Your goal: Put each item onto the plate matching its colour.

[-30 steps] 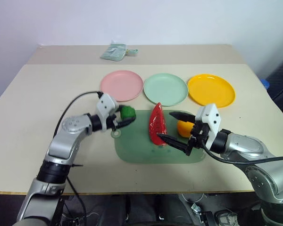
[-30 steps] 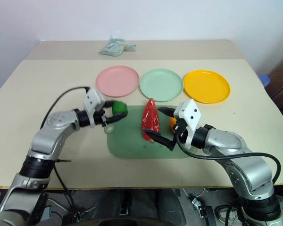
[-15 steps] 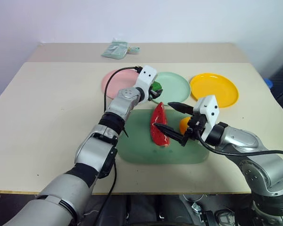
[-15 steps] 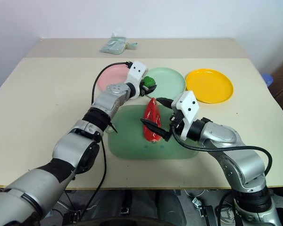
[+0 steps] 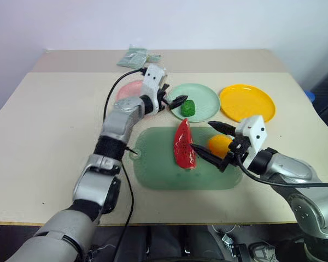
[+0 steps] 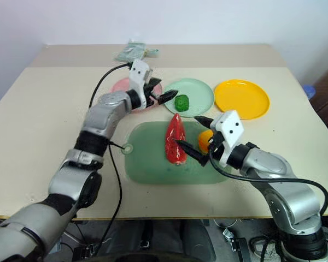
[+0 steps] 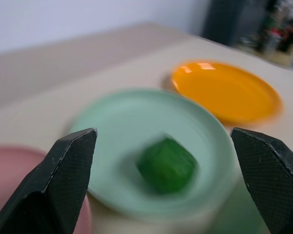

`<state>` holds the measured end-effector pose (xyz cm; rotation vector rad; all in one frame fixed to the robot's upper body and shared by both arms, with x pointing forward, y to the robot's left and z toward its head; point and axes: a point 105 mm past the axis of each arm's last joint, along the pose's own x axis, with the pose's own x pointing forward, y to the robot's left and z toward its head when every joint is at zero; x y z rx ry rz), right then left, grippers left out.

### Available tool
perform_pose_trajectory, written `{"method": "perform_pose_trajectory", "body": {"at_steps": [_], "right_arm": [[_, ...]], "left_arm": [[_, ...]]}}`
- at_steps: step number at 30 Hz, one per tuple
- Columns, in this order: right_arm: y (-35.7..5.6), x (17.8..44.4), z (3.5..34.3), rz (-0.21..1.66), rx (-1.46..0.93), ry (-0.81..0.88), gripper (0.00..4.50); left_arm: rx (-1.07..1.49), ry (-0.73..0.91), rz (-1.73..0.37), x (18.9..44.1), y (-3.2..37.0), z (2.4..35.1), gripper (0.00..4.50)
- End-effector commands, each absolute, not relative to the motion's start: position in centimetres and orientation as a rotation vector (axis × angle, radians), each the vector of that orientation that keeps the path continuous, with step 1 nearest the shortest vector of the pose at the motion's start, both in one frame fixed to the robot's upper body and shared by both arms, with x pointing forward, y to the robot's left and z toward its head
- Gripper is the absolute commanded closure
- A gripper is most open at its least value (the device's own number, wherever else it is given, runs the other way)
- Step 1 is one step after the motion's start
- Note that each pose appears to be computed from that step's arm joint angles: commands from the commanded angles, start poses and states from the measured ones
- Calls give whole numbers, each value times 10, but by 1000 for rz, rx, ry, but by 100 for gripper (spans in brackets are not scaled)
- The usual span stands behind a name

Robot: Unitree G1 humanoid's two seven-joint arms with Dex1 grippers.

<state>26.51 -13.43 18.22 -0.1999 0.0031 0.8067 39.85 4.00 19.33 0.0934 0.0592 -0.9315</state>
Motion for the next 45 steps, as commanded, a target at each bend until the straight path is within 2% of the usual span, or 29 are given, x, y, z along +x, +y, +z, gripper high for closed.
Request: {"method": "perform_pose_trajectory", "body": {"at_steps": [1,3,9,16,20,23,26,27,28,29,32,35,39,42,45], "right_arm": [[-143,263,190,814,-229,-22,0],[-145,260,185,835,-238,5,0],[-153,254,176,857,-278,50,0],[-152,250,178,861,-280,41,0],[-150,250,176,861,-280,40,0],[-149,250,176,860,-280,37,0],[-149,251,176,859,-284,35,0],[-149,251,176,859,-285,35,0],[-149,252,176,859,-286,34,0],[-149,252,176,860,-287,34,0],[-149,254,176,859,-291,30,0],[-149,254,176,860,-293,27,0],[-144,256,176,871,-290,17,0],[-137,257,175,895,-281,6,0],[-128,257,174,925,-266,-1,0]], "left_arm": [[172,105,-1109,357,30,201,1],[246,174,-1158,341,28,190,1],[273,250,-1195,317,14,184,1],[318,396,-1108,315,-1,154,1],[344,427,-1070,314,-5,144,1],[348,412,-1051,317,-4,145,88],[339,388,-1030,321,1,150,229],[339,387,-1027,322,2,150,262],[337,384,-1022,323,3,151,323],[332,381,-1015,325,4,151,365],[295,369,-967,333,15,154,365],[228,293,-899,346,28,172,365],[121,163,-636,386,58,203,365],[76,186,-439,416,78,204,365],[23,200,-355,437,79,205,365]]}}
